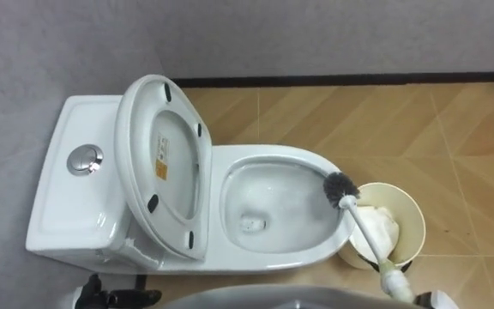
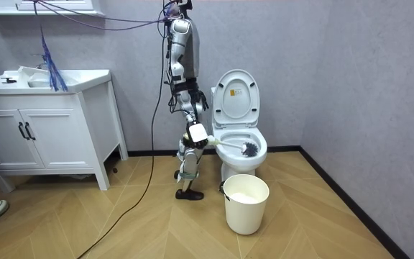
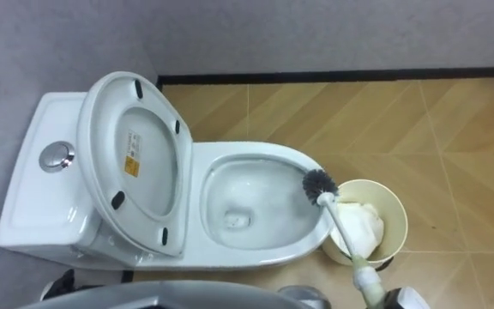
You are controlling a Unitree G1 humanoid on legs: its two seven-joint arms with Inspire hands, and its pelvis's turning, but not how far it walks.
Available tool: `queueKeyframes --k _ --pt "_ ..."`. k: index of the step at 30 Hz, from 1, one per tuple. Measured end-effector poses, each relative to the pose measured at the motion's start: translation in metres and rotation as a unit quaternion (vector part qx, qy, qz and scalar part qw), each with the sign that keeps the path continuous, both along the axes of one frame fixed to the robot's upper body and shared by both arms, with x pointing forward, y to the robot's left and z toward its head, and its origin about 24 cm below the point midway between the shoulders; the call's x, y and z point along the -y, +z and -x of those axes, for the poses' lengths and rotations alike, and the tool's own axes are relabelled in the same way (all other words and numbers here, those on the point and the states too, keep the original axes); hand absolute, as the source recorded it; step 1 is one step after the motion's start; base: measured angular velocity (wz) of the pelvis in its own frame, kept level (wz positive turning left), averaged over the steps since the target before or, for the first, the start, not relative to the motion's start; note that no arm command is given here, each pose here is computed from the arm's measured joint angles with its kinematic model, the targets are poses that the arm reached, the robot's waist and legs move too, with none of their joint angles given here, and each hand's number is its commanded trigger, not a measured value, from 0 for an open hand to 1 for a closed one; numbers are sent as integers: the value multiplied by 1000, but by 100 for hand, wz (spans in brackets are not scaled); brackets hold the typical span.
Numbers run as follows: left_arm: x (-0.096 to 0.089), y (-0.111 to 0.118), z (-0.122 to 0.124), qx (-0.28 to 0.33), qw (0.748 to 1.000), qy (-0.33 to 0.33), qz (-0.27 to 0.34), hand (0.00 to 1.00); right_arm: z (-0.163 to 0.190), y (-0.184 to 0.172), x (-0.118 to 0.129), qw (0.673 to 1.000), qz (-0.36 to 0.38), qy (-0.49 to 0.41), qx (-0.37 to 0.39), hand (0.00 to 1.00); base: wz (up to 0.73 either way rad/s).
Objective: Brush toilet
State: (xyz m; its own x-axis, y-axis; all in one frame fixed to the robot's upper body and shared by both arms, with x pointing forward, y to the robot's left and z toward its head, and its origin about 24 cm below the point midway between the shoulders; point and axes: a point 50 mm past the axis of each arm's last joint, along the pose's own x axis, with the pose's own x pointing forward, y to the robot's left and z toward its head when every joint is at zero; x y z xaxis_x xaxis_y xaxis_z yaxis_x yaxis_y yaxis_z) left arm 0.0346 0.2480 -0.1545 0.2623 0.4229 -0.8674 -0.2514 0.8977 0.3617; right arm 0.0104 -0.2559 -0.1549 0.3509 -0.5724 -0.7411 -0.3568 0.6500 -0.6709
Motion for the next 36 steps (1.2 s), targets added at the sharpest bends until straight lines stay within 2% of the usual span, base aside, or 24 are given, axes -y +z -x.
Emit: queueKeyframes --k 4,13,14,15,16,36 --pt "0 0 4 -8 1000 -7 -3 0 -5 2 5 999 9 -36 20 100 -1" --pt "0 -1 7 -15 1000 -11 -5 0 13 1 11 992 26 -125 17 100 0" --pt "0 -1 7 -16 1000 -13 -5 0 14 1 11 991 27 -131 17 86 0" --pt "0 -1 8 -17 1000 -14 -5 0 15 2 12 989 29 -142 21 50 0" --pt "1 -1 7 -16 1000 -14 -5 0 14 2 12 988 33 -148 24 0 0" --pt "1 -3 13 -32 999 -18 -6 0 0 3 15 984 39 -165 51 0 0"
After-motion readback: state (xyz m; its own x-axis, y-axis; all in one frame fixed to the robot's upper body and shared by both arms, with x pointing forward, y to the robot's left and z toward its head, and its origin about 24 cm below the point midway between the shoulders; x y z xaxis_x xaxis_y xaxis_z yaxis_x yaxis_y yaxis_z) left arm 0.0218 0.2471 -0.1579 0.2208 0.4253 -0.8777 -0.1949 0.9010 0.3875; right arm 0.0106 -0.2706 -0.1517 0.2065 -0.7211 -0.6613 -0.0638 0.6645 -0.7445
